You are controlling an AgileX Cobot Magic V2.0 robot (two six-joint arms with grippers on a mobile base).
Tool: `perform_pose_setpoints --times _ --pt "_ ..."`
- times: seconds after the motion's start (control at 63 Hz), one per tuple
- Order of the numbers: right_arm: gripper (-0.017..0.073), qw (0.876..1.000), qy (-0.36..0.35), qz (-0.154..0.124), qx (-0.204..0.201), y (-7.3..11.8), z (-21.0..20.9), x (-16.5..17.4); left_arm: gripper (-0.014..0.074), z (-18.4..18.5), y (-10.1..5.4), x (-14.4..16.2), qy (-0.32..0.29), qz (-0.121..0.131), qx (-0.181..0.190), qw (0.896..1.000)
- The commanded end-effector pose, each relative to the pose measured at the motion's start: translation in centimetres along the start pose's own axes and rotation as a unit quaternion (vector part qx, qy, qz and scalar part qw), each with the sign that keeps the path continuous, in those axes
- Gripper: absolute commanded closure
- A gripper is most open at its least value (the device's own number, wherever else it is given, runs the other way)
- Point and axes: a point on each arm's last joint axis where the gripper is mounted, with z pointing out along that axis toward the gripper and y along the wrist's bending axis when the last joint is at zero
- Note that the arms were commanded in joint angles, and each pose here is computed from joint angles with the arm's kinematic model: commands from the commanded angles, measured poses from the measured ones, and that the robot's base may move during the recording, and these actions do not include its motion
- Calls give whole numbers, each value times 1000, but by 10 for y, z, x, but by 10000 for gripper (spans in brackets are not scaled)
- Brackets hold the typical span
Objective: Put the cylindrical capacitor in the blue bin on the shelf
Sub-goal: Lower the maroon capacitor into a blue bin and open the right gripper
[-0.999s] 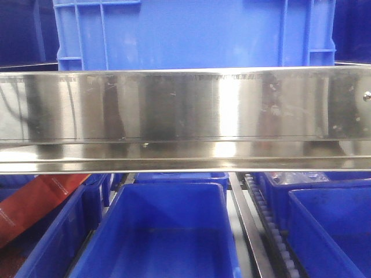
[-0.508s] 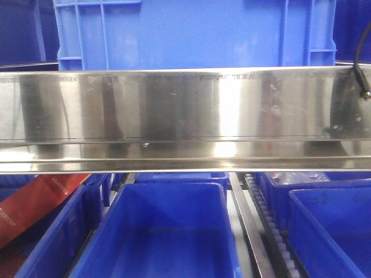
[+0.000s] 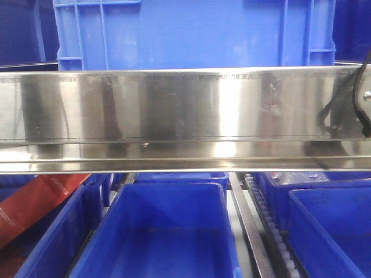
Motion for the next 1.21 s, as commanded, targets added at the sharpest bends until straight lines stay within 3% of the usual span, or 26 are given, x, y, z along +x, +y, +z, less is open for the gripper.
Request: perform_pose_setpoints --times 0.0,0.159,0.492,0.666,0.873,1.095,1.19 --pt "34 999 -31 -13 2 7 -22 -11 704 -2 -1 -2 -12 -8 3 1000" --pt "144 998 -54 -25 7 15 -55 -18 704 -2 -1 -3 -16 -11 5 1000" --pt "720 991 -119 -10 60 14 -169 -10 704 -3 6 0 -14 10 -31 999" --pt "721 989 -119 -6 92 24 -209 32 704 -6 19 21 -5 -11 -97 995" --pt "721 984 -133 0 115 45 -229 112 704 -18 21 68 1 -32 -118 992" --pt "721 971 -168 -25 167 55 -237 197 704 -24 19 124 6 -35 -131 991" --pt "721 965 -189 -30 178 59 -236 232 704 -28 16 145 -19 -31 -128 991"
